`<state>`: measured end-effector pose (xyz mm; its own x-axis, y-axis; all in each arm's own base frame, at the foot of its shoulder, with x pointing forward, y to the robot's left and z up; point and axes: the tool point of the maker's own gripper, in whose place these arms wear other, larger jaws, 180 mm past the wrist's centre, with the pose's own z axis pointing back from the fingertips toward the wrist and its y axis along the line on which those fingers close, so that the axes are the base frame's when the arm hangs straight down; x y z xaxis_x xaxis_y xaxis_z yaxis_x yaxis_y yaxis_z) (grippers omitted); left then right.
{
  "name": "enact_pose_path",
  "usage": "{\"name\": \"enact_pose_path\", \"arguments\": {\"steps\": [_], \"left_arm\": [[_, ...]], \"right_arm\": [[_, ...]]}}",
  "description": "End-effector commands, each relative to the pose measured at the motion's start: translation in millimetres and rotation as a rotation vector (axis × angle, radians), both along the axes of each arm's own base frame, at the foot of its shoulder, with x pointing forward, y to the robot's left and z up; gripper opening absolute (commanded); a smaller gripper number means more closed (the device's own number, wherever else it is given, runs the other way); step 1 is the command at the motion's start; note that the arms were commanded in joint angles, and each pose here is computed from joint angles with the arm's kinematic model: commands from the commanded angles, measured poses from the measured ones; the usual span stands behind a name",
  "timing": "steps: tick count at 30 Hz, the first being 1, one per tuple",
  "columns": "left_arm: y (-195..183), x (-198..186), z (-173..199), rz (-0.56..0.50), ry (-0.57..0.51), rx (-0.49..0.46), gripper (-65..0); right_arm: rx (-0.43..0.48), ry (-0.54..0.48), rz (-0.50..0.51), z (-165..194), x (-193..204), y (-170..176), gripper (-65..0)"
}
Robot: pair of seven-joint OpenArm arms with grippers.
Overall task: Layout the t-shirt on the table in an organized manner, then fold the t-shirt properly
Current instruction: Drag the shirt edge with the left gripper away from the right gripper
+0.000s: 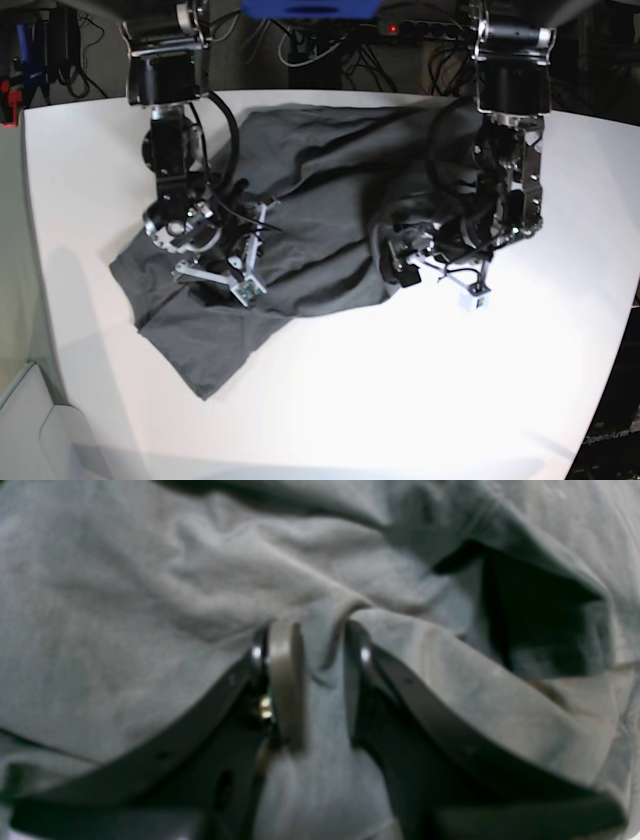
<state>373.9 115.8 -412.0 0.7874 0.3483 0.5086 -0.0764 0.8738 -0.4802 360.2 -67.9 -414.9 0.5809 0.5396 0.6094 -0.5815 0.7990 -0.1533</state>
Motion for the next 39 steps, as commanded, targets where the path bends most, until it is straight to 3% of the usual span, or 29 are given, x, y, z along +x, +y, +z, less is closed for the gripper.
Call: {"name": "enact_pose_path", "arguments": {"steps": [1, 9, 12, 23, 29, 31, 34, 39], "left_arm": [[0.2, -0.7, -1.6, -0.004, 0.022, 0.0, -8.0], [5.8, 0.8, -23.2, 0.027, 0.069, -0.01, -50.9], [6.3, 4.3, -20.1, 0.032, 0.059, -0.011, -59.6], [44.2, 76.5, 57.7, 0.051, -0.122, 0.065, -60.1], [32.3, 114.3, 107.4, -0.019, -0.234, 0.125, -60.1], [20.9, 127.7, 124.9, -0.06, -0.297, 0.179, -60.0], [17.4, 139.5, 135.0, -0.112, -0.34, 0.334, -60.0], [45.2, 150.2, 136.6, -0.103, -0.344, 0.552, -60.0]], "right_arm": [[0.023, -0.058, 0.004, 17.1, 13.7, 4.3, -48.3], [0.022, -0.058, 0.004, 17.0, 13.7, 3.6, -48.3], [0.02, -0.058, 0.004, 16.9, 13.7, 2.9, -48.3], [0.019, -0.058, 0.004, 16.8, 13.7, 2.7, -48.3], [0.02, -0.055, 0.004, 15.8, 12.5, 2.9, -48.3], [0.019, -0.053, 0.004, 15.1, 11.9, 2.7, -48.3], [0.016, -0.05, 0.003, 14.3, 11.1, 2.4, -48.3], [0.016, -0.047, 0.003, 13.2, 9.9, 2.4, -48.3]]}}
